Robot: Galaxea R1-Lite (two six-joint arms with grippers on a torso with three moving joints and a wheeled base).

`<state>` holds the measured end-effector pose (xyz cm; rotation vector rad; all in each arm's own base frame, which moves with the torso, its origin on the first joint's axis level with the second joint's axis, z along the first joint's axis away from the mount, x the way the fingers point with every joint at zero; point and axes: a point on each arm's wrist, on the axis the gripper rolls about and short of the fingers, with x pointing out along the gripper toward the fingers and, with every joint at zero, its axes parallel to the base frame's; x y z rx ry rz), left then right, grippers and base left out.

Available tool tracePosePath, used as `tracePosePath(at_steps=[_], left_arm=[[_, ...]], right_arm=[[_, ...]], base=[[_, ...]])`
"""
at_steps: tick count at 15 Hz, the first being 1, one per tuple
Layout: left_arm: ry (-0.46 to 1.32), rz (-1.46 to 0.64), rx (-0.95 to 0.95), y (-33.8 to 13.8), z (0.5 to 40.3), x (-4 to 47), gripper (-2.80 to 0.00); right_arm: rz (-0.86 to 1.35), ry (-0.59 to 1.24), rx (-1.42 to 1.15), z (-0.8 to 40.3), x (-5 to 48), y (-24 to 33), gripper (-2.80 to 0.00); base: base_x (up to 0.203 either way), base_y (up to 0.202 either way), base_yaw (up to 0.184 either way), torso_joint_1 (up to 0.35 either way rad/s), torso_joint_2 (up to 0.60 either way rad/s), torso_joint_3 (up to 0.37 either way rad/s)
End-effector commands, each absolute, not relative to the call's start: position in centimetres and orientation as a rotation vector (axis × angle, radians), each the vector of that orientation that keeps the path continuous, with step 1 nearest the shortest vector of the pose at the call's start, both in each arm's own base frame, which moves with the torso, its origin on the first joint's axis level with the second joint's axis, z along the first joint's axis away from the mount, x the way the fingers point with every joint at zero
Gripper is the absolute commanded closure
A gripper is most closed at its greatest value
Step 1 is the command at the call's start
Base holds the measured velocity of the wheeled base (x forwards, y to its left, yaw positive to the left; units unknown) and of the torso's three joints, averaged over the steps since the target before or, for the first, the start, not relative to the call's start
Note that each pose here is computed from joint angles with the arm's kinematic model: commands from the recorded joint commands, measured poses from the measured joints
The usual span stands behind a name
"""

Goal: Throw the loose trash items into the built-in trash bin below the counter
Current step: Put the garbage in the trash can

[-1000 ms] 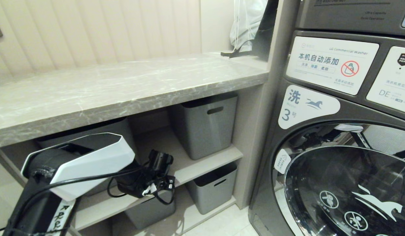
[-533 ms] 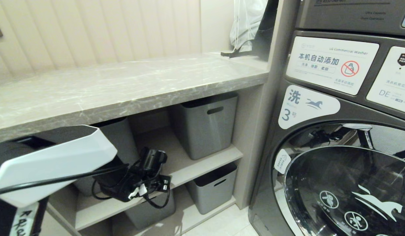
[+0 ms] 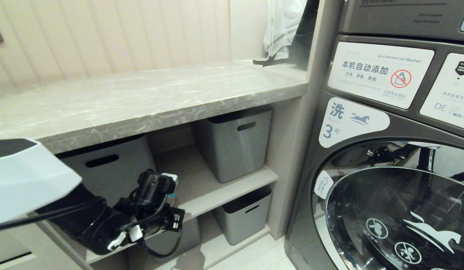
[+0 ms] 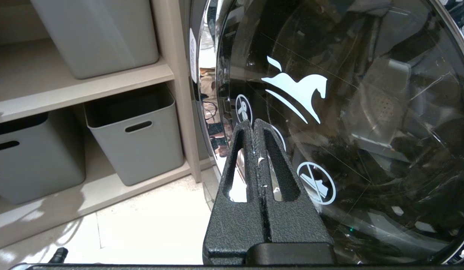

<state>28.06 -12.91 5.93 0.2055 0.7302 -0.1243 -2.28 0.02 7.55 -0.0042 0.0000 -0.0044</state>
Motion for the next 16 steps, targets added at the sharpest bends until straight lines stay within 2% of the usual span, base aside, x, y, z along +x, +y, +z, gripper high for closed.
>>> tracePosePath(at_steps=[1, 7, 16], left_arm=[[0.656, -0.143, 0.183, -12.2, 8.9, 25.5, 0.00], [0.521, -0.204, 0.186, -7.5, 12.0, 14.9, 0.00], [0.192, -0.163, 0.170, -1.4, 13.5, 7.0, 0.00]], right_arm=[[-0.004, 0.000, -0.005, 7.5, -2.3, 0.0, 0.00], [-0.005, 0.000, -0.005, 7.5, -2.3, 0.0, 0.00], [-0.005, 0.000, -0.005, 7.5, -2.3, 0.0, 0.00]], base=[[0.000, 0.000, 0.000, 0.000, 0.00, 0.000], [0.000, 0.000, 0.000, 0.000, 0.00, 0.000], [0.000, 0.000, 0.000, 0.000, 0.00, 0.000]])
